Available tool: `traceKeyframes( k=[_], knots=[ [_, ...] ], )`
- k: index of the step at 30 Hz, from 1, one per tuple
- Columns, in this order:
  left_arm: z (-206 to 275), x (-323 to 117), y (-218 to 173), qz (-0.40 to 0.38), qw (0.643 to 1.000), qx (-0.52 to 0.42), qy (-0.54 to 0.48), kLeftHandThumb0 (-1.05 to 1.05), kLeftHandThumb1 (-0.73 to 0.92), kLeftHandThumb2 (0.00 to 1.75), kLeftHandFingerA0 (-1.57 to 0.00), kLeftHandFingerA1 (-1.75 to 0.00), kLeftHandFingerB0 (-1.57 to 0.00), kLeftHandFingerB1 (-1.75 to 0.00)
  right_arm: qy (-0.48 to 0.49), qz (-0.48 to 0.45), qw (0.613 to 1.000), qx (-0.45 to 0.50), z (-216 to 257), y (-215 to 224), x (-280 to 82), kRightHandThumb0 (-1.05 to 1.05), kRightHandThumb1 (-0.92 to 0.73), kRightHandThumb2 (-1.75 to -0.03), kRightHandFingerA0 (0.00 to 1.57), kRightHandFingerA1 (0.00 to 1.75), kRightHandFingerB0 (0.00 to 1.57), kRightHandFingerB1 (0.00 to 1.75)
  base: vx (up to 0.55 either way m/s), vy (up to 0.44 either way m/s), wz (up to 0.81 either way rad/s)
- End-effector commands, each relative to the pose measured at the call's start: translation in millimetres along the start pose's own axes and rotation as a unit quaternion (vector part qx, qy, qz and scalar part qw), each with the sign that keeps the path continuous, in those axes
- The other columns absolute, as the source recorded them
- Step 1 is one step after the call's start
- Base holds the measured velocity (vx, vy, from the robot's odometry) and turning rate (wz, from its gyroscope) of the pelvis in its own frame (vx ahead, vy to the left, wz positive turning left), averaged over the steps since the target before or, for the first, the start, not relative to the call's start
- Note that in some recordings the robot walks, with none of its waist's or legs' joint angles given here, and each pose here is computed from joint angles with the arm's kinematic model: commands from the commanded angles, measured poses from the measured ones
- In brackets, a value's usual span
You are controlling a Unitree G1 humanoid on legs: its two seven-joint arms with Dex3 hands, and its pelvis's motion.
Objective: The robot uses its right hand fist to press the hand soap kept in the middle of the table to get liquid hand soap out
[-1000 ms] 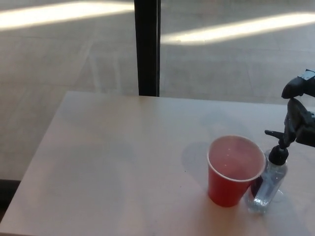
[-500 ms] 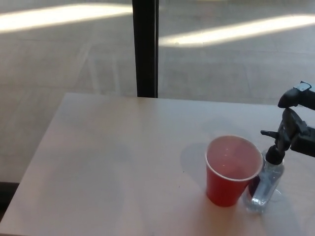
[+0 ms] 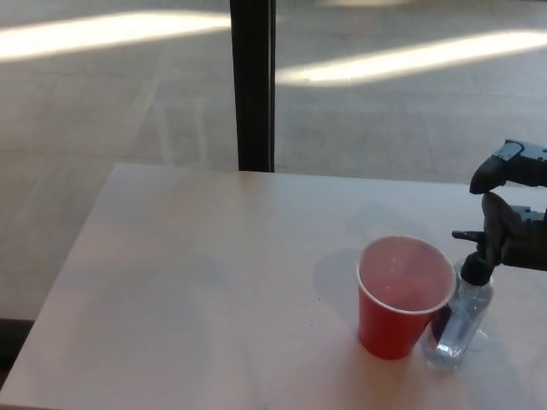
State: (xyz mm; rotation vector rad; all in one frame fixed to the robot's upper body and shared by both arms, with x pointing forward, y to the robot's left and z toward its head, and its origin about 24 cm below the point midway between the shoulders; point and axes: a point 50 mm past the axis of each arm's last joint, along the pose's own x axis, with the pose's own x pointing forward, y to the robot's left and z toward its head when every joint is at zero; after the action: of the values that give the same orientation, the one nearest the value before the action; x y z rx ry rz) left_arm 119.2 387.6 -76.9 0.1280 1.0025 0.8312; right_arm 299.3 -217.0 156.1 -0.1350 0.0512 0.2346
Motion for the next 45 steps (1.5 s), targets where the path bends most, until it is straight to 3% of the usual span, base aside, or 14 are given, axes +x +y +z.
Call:
traceKeyframes(
  k=[1, 4, 5, 6, 7, 12, 16, 21, 28, 38, 45],
  knots=[
    [6.3, 0.5, 6.0, 0.007, 1.000, 0.002, -0.006, -0.52, 0.92, 1.31, -0.48, -0.98, -0.25, -0.80, 0.108, 0.007, 0.994, -0.025, -40.5, -5.1, -7.5, -0.18, -0.52, -1.22, 0.94, 1.75, 0.74, 1.62, 0.00, 0.000, 0.00],
    [7.3, 0.6, 6.8, 0.006, 1.000, 0.008, -0.008, -0.53, 0.91, 1.32, -0.46, -0.94, -0.22, -0.76, 0.112, 0.022, 0.993, -0.032, -40.0, -1.6, -8.0, -0.17, -0.53, -1.22, 0.95, 1.75, 0.75, 1.62, 0.00, 0.000, 0.00],
    [7.0, 0.9, 7.5, 0.005, 1.000, 0.021, -0.012, -0.51, 0.92, 1.31, -0.49, -0.94, -0.24, -0.76, 0.105, 0.037, 0.993, -0.041, -43.5, 2.3, -8.2, -0.14, -0.46, -1.34, 0.98, 1.75, 0.72, 1.69, 0.00, 0.000, 0.00],
    [8.2, 0.9, 7.7, 0.005, 1.000, 0.022, -0.013, -0.51, 0.92, 1.31, -0.49, -0.94, -0.24, -0.76, 0.104, 0.037, 0.993, -0.040, -43.7, 2.2, -8.3, -0.14, -0.46, -1.34, 0.98, 1.75, 0.72, 1.69, 0.00, 0.000, 0.00],
    [8.5, 1.1, 8.1, 0.011, 1.000, 0.019, -0.010, -0.52, 0.92, 1.29, -0.51, -0.97, -0.26, -0.78, 0.106, 0.041, 0.992, -0.053, -46.0, 5.6, -10.3, -0.15, -0.45, -1.34, 0.92, 1.75, 0.74, 1.65, 0.00, 0.000, 0.00],
    [9.2, 0.6, 6.5, 0.009, 1.000, 0.011, -0.009, -0.53, 0.92, 1.31, -0.48, -0.95, -0.25, -0.78, 0.117, 0.037, 0.991, -0.050, -54.4, 15.1, -13.8, -0.17, -0.55, -1.22, 0.94, 1.75, 0.75, 1.60, 0.00, 0.000, 0.00],
    [9.4, 0.2, 6.2, 0.010, 1.000, 0.011, -0.011, -0.54, 0.92, 1.31, -0.51, -0.97, -0.30, -0.82, 0.123, 0.041, 0.991, -0.046, -58.9, 19.4, -13.4, -0.19, -0.54, -1.20, 0.98, 1.75, 0.80, 1.55, 0.00, 0.000, 0.00],
    [7.7, 1.3, 7.3, 0.012, 1.000, 0.012, -0.007, -0.54, 0.91, 1.30, -0.48, -0.93, -0.25, -0.75, 0.130, 0.046, 0.990, -0.033, -62.4, 20.7, -12.6, -0.18, -0.53, -1.22, 1.00, 1.75, 0.84, 1.55, 0.00, 0.000, 0.00],
    [10.8, 0.8, 6.5, 0.010, 1.000, 0.004, -0.012, -0.54, 0.92, 1.31, -0.51, -0.97, -0.32, -0.83, 0.142, 0.035, 0.988, -0.047, -67.8, 12.9, -14.6, -0.21, -0.51, -1.27, 0.96, 1.75, 0.76, 1.63, 0.00, 0.000, 0.00],
    [14.2, 0.6, 7.2, 0.008, 1.000, -0.002, -0.014, -0.55, 0.92, 1.33, -0.46, -0.93, -0.23, -0.76, 0.182, 0.067, 0.980, -0.045, -84.1, 19.4, -18.4, -0.23, -0.45, -1.34, 0.99, 1.75, 0.72, 1.65, 0.00, 0.000, 0.00],
    [14.4, 1.3, 7.4, 0.010, 1.000, -0.002, -0.015, -0.55, 0.92, 1.31, -0.50, -0.97, -0.22, -0.76, 0.217, 0.090, 0.971, -0.046, -96.6, 26.6, -23.2, -0.24, -0.47, -1.29, 0.98, 1.75, 0.68, 1.65, 0.00, 0.000, 0.00]
  ],
)
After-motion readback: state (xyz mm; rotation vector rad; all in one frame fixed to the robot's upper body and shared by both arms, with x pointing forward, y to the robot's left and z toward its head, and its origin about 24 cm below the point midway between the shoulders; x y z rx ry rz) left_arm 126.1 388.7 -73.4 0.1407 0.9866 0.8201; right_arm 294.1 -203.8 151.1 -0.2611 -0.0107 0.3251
